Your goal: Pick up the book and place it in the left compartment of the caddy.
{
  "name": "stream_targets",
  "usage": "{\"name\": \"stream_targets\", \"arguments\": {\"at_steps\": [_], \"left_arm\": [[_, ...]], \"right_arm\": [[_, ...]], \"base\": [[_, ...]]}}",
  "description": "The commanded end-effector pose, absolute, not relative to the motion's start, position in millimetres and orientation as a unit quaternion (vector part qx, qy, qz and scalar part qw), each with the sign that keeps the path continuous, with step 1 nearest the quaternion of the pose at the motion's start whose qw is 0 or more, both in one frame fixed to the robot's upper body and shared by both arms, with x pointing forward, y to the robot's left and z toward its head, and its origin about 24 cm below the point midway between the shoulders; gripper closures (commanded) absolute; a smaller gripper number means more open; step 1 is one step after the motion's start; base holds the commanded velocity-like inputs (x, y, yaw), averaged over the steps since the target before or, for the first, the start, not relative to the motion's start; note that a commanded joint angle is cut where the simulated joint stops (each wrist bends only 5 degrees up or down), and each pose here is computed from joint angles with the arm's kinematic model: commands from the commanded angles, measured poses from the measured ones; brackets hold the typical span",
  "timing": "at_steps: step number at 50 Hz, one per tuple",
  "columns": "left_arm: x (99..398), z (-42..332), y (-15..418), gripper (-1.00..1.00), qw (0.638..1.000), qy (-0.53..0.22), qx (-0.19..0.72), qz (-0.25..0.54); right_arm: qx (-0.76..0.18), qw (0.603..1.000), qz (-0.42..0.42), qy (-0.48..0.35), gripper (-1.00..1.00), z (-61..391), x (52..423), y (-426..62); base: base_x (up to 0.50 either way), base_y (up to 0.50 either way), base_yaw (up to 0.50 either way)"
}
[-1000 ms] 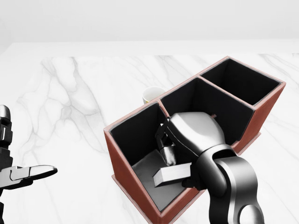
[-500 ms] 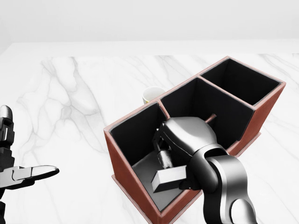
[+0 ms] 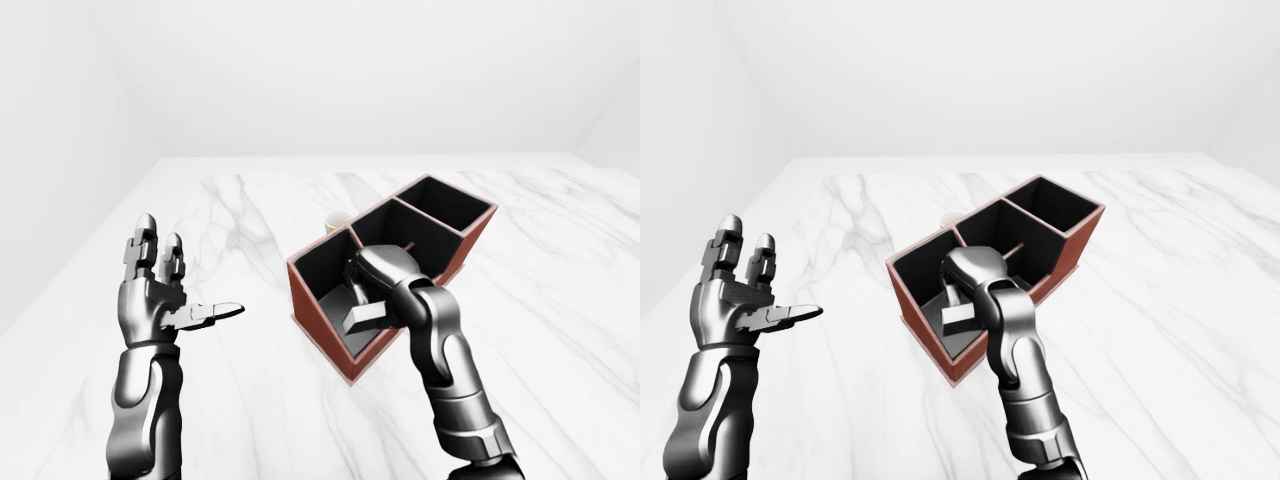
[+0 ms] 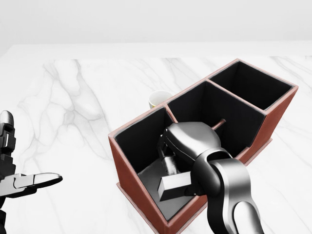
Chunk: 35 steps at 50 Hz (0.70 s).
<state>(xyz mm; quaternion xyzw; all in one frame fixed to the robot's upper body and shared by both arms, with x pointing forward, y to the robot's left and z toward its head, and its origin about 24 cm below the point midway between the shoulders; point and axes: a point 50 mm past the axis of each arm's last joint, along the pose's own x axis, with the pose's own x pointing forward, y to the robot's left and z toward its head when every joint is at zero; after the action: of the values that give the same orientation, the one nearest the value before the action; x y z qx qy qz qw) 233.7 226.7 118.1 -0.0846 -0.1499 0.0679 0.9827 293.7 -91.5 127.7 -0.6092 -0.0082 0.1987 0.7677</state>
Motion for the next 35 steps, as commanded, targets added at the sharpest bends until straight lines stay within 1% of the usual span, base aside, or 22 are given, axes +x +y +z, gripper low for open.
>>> {"name": "stream_targets", "arguments": {"at_steps": [1,6,13,18,35], "left_arm": [[233,118,227,-1.0,0.983,-0.151,-0.084,0.069],[233,119,227,-1.0,0.983,-0.151,-0.084,0.069],[232,120,226,-1.0,0.982,-0.154,-0.083,0.068],[233,119,226,-1.0,0.983,-0.151,-0.082,0.067],[232,119,226,-1.0,0.983,-0.151,-0.08,0.067]], "right_arm": [[-0.622,0.759,0.192,0.002,1.0,126,297,-93],[-0.621,0.759,0.198,0.01,1.0,121,296,-92],[-0.616,0.768,0.172,-0.011,1.0,121,296,-92],[-0.609,0.775,0.171,-0.016,1.0,118,297,-91],[-0.607,0.781,0.128,-0.069,1.0,140,297,-88]], "base": [[0.0,0.0,0.0],[0.0,0.0,0.0],[0.0,0.0,0.0],[0.0,0.0,0.0],[0.0,0.0,0.0]]}}
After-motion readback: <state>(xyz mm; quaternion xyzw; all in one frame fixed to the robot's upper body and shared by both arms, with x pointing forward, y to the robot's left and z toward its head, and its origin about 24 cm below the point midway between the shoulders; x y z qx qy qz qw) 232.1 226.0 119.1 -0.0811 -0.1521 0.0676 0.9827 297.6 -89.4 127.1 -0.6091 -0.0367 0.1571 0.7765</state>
